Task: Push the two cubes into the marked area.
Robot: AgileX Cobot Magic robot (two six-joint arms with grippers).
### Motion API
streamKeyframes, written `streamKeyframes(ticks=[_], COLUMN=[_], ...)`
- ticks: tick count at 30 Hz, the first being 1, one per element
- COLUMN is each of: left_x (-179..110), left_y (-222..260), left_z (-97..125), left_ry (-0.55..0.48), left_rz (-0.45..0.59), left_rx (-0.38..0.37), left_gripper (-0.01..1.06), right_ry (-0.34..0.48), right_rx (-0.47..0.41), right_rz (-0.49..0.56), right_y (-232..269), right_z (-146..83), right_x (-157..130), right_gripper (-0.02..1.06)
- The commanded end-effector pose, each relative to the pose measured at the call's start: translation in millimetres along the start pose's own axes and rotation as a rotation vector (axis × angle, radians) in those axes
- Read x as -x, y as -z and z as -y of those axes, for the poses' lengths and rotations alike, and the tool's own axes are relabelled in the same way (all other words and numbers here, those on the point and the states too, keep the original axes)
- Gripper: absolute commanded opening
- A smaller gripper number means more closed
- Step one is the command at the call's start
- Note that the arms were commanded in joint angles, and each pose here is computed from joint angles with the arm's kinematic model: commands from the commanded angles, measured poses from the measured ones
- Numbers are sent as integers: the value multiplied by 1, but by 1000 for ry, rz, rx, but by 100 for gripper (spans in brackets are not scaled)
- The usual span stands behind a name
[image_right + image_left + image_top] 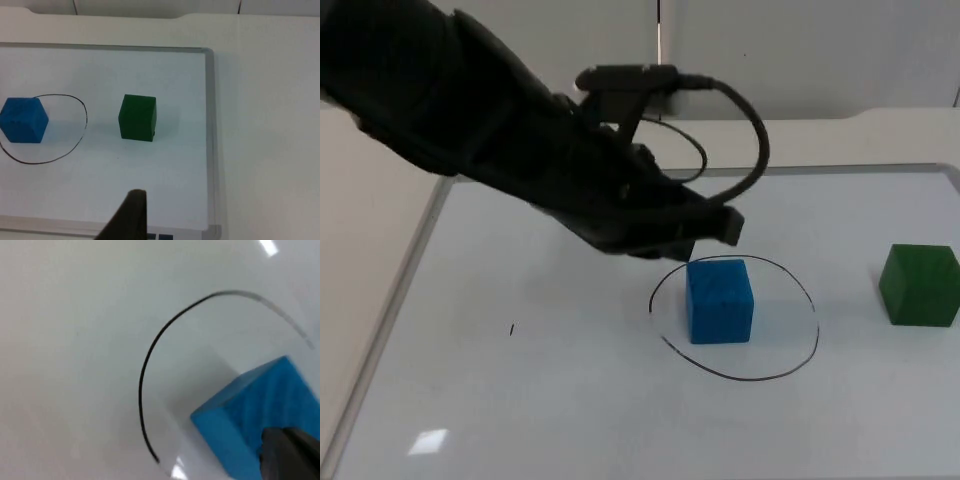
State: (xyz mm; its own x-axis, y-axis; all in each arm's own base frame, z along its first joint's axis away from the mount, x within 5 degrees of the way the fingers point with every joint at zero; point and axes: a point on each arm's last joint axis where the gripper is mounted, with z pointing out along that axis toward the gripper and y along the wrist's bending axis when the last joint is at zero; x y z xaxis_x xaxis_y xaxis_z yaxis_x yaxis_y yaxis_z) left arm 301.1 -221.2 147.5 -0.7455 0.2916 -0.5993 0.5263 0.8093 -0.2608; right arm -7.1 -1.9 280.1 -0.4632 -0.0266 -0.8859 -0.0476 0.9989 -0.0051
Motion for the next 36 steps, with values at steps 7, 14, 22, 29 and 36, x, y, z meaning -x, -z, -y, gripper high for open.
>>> streamKeyframes(ticks=[7,14,22,29,36], left_x=[26,21,-17,-39,-62], left_y=[79,147,197,237,270], left_z=[16,30,34,39,40], left_ry=[-133,-160,-171,-201,-239], left_rz=[173,326,415,526,612], left_rx=[-21,-37,-47,-57,-31], left_gripper=[0,0,0,0,0], right_ry=[3,3,3,3,3], right_rx=[1,1,1,1,1], right_rz=[7,7,7,7,7], right_y=[0,0,0,0,0], right_z=[0,0,0,0,0], right_x=[0,0,0,0,0], right_gripper=[105,105,105,105,105])
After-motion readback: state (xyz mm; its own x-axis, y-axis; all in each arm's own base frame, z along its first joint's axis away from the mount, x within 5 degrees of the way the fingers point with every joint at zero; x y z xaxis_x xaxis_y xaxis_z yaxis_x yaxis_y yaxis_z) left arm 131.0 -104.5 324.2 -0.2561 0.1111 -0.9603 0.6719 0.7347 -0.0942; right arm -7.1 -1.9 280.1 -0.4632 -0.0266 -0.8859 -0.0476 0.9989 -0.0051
